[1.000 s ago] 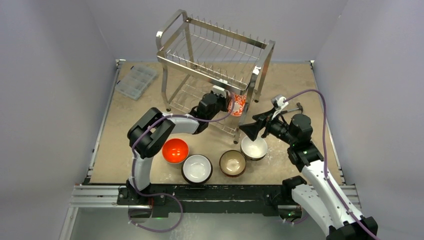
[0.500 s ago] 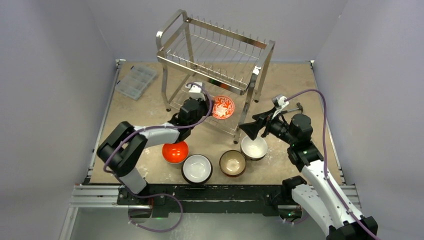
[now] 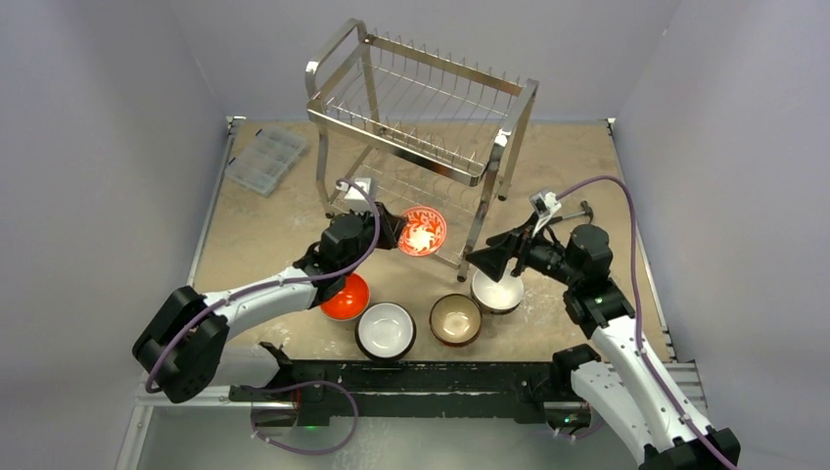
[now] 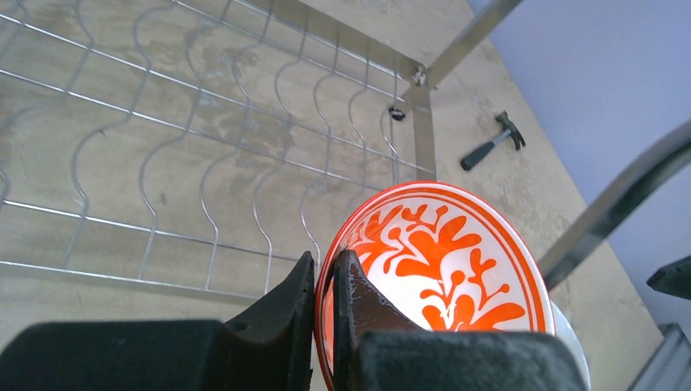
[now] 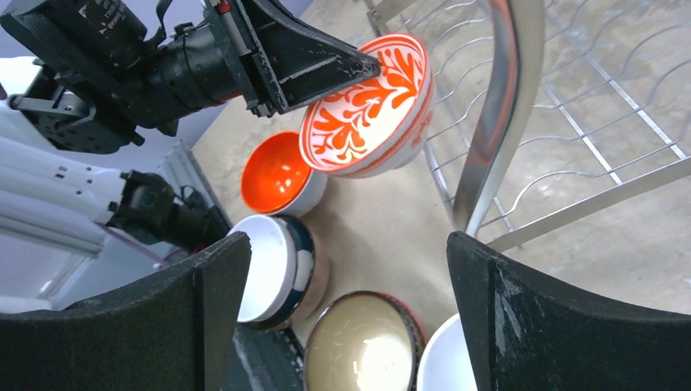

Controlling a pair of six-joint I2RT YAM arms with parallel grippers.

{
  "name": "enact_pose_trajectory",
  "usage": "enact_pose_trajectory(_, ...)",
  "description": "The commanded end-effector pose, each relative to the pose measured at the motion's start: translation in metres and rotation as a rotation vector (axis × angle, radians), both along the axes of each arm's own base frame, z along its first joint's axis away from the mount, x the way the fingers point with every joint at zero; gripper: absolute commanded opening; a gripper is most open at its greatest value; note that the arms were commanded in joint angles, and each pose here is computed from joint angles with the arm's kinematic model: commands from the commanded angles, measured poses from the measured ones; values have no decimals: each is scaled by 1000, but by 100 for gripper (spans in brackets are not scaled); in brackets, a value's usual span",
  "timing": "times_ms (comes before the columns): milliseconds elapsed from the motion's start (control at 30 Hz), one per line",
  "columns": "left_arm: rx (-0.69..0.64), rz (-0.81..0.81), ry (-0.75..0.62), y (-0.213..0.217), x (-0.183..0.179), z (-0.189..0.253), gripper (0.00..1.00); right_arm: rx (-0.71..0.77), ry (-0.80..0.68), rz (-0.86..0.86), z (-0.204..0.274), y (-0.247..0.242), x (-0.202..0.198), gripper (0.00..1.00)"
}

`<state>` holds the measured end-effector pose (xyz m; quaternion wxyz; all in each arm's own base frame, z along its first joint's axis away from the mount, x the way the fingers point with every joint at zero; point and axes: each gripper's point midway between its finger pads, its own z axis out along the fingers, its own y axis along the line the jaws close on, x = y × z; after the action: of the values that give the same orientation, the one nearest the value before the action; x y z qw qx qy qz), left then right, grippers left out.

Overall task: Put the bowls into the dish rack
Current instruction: Adjust the bowl.

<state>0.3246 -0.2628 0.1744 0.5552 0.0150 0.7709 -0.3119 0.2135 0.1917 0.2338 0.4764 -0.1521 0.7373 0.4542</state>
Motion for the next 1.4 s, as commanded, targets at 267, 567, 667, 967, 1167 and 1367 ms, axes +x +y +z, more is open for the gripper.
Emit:
enact_pose_trajectory(267,-10,-113,-127,-53,-60,51,0,129,204,155,-10,17,-34,90)
enact_pose_trajectory(567,24,-107,-172,-76,-88,70,0,114,294,155,-40,19,-30,80)
enact_pose_trajectory(667,18,-122,-179,-82,-92,74,0,109,308,170,-47,21,-31,70)
enact_pose_trajectory(967,29,-117,-155,-85,-93,69,0,74,262,141,-49,18,-22,17)
enact_pose_trajectory(1167,5,-90,-110,-73,-96,71,33,47,216,125,-51,16,-17,0)
enact_pose_trajectory(1367,-58,-122,-57,-66,-110,72,84,29,144,143,-48,16,-16,0)
